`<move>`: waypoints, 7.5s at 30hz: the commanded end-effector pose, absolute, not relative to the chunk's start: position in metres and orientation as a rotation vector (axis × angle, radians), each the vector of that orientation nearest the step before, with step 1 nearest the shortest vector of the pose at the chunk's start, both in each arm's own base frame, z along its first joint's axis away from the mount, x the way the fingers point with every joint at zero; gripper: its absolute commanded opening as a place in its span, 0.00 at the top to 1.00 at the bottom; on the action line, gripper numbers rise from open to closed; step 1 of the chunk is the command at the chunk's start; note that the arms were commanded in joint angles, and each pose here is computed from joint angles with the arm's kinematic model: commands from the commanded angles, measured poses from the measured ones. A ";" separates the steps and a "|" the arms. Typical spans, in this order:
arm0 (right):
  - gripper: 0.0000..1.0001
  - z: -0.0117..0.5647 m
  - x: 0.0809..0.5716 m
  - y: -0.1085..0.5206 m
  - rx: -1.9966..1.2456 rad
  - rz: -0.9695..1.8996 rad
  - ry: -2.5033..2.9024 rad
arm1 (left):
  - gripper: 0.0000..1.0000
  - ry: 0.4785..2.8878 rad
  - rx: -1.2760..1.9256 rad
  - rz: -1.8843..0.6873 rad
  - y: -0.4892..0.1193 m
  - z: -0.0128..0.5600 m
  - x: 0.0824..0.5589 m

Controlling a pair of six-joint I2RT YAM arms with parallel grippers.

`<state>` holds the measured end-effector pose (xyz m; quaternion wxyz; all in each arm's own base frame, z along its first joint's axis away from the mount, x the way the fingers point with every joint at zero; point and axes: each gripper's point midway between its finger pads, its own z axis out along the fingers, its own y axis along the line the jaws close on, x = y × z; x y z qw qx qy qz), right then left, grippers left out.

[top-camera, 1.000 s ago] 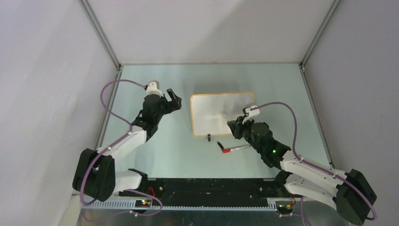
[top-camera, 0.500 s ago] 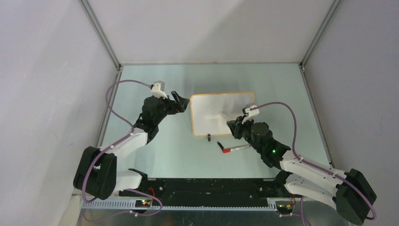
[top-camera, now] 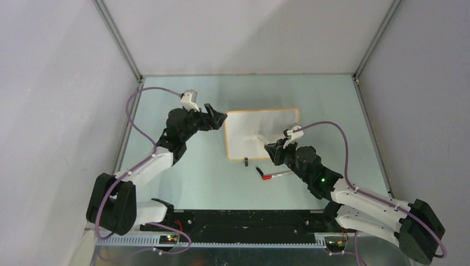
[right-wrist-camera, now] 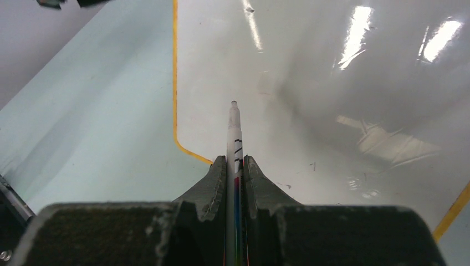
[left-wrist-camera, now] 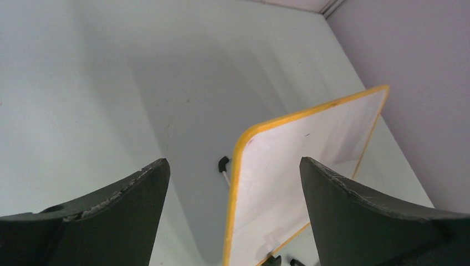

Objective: Write a sentence on the whiteboard
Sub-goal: Hold the whiteboard at the center of the board.

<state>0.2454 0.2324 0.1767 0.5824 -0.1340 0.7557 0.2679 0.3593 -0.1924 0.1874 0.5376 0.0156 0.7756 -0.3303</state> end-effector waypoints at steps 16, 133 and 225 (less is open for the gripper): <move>1.00 0.194 0.246 0.234 -0.288 0.598 1.696 | 0.00 1.815 0.054 -0.646 -0.155 0.250 0.429; 1.00 0.195 0.243 0.239 -0.326 0.525 1.689 | 0.01 1.691 0.560 -1.230 -0.242 0.205 0.377; 1.00 0.203 0.239 0.239 -0.319 0.547 1.671 | 0.01 1.450 0.497 -1.572 -0.170 0.298 0.331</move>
